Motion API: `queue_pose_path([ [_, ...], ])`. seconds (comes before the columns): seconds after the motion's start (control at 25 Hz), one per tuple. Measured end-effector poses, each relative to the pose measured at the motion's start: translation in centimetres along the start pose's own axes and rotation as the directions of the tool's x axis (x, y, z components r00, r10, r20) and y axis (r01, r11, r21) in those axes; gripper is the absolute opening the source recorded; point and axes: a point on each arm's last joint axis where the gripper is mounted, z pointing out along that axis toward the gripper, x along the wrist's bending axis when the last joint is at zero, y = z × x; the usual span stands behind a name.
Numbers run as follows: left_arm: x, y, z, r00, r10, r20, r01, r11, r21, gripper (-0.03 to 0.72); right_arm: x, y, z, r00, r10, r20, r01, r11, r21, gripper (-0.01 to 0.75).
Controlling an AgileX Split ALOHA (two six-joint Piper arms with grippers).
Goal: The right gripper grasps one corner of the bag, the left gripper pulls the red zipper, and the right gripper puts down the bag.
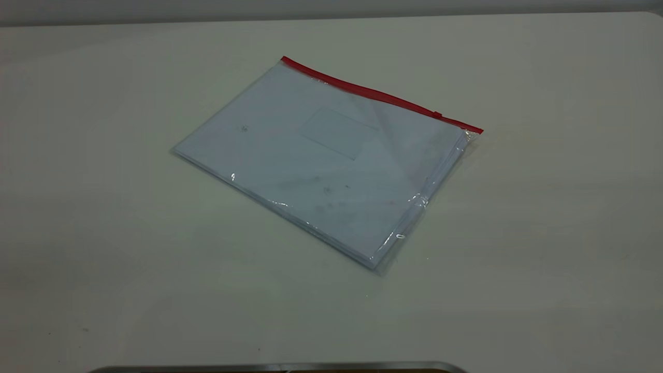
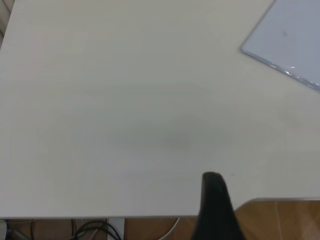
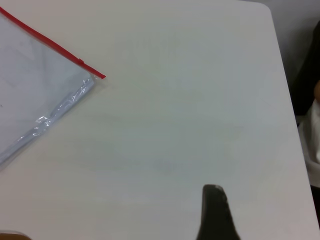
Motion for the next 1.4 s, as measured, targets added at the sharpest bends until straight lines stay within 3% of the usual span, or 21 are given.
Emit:
queue_pose_path([
  [0.2,0.0,2.1,0.0,1.0,-0.017,-0.001,0.017,1.0,0.005,0.586,0.2,0.0,0.0,1.0,0.012,-0.026,-0.012,1.0,-0.002,0.537],
  [0.44,0.0,8.5,2.0,1.0,-0.022,0.0,0.022,0.996,0.081,0.586,0.2,0.6,-0.3,0.999,0.041,-0.028,-0.042,0.998,-0.048,0.537],
  [0.68,0.0,14.2,7.7,0.999,-0.034,0.008,0.031,0.972,0.234,0.586,0.0,4.3,1.0,0.996,0.077,-0.041,-0.079,0.995,-0.056,0.537],
  [0.76,0.0,15.7,10.0,0.999,-0.036,0.008,0.033,0.969,0.245,0.586,-0.1,5.9,2.3,0.996,0.083,-0.042,-0.086,0.995,-0.056,0.537],
  [1.16,-0.1,19.3,22.0,0.997,-0.071,0.016,0.064,0.953,0.295,0.586,0.5,8.9,12.4,0.972,0.191,-0.135,-0.159,0.963,0.22,0.537],
  [1.4,-1.4,21.2,28.7,0.995,0.058,0.085,-0.085,0.932,0.352,0.586,1.0,7.9,19.9,0.958,0.233,-0.164,-0.16,0.917,0.366,0.537],
])
